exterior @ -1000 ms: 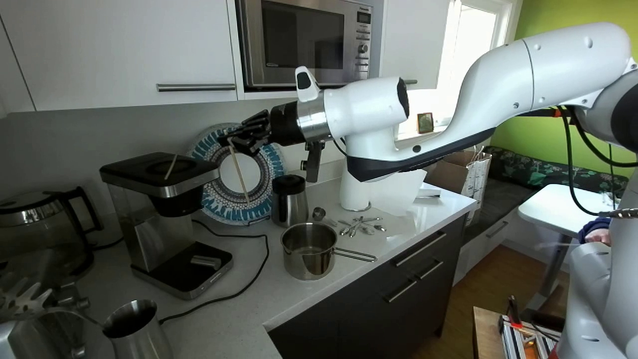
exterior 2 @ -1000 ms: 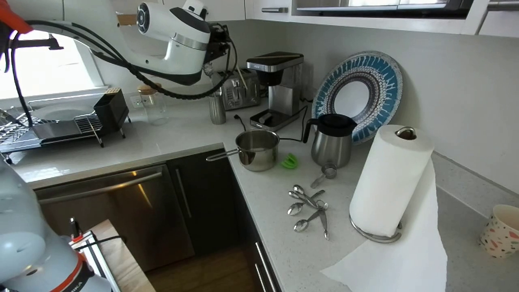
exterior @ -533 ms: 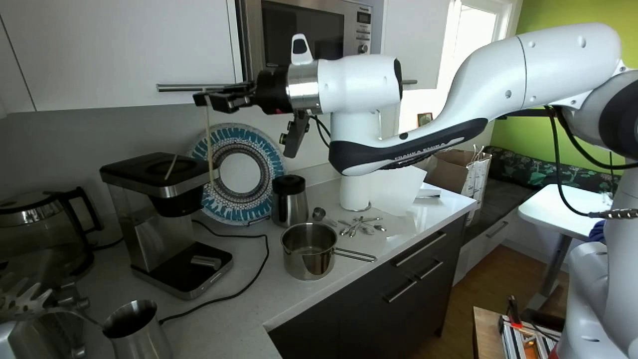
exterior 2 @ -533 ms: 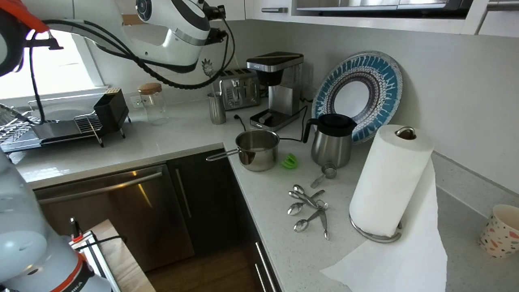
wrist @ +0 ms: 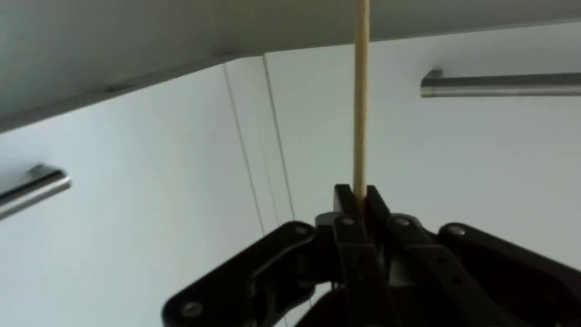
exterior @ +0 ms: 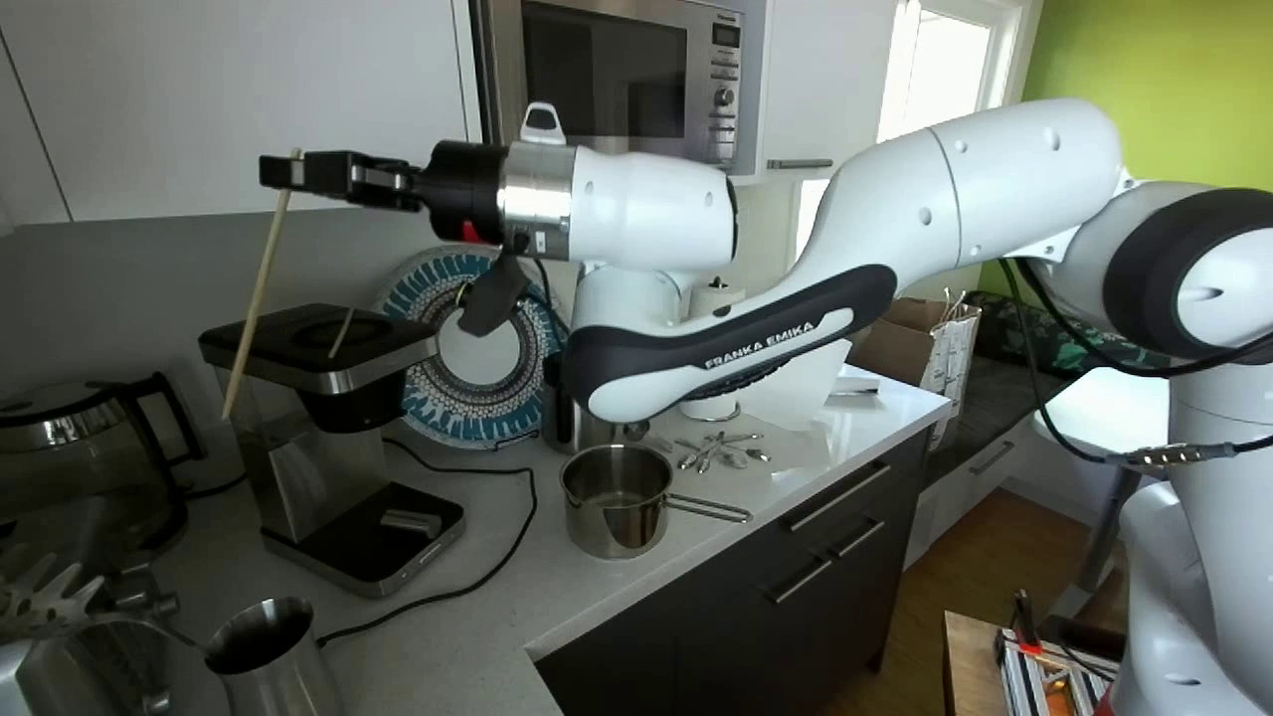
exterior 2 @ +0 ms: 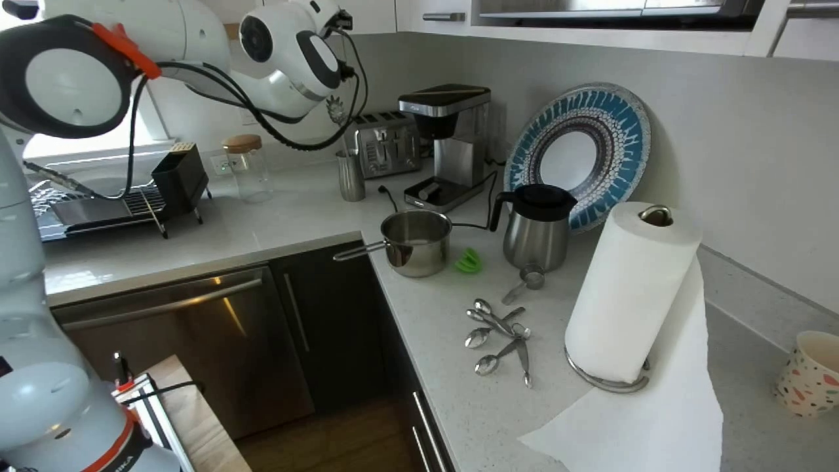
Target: Pick up the chopstick from the silver pot and put it in the silver cup
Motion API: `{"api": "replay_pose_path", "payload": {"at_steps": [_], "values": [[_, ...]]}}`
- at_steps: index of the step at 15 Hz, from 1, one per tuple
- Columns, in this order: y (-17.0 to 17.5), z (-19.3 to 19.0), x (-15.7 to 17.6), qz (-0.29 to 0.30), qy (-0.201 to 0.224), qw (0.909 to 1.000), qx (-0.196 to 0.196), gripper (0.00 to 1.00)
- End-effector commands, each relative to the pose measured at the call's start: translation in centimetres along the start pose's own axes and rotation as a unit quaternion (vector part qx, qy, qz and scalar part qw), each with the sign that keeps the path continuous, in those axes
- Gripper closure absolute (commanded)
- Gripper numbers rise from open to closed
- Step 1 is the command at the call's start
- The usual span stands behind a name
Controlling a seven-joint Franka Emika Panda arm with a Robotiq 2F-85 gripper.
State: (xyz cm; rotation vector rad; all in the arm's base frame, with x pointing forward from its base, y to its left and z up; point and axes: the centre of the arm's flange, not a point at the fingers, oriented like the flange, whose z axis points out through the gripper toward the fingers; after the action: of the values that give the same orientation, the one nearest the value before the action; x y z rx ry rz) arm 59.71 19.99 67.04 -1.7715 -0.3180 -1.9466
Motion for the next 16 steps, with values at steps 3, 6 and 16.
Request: {"api": "replay_pose_path", "payload": {"at_steps": [3, 6, 16], "values": [[-1.3, 0.9, -3.4, 0.021, 0.004, 0.999, 0.038, 0.92], [-1.4, 1.4, -5.0, 0.046, -0.019, 0.9973, 0.053, 0.98], [-3.4, 1.1, -10.5, 0.098, -0.161, 0.978, 0.091, 0.98]]}}
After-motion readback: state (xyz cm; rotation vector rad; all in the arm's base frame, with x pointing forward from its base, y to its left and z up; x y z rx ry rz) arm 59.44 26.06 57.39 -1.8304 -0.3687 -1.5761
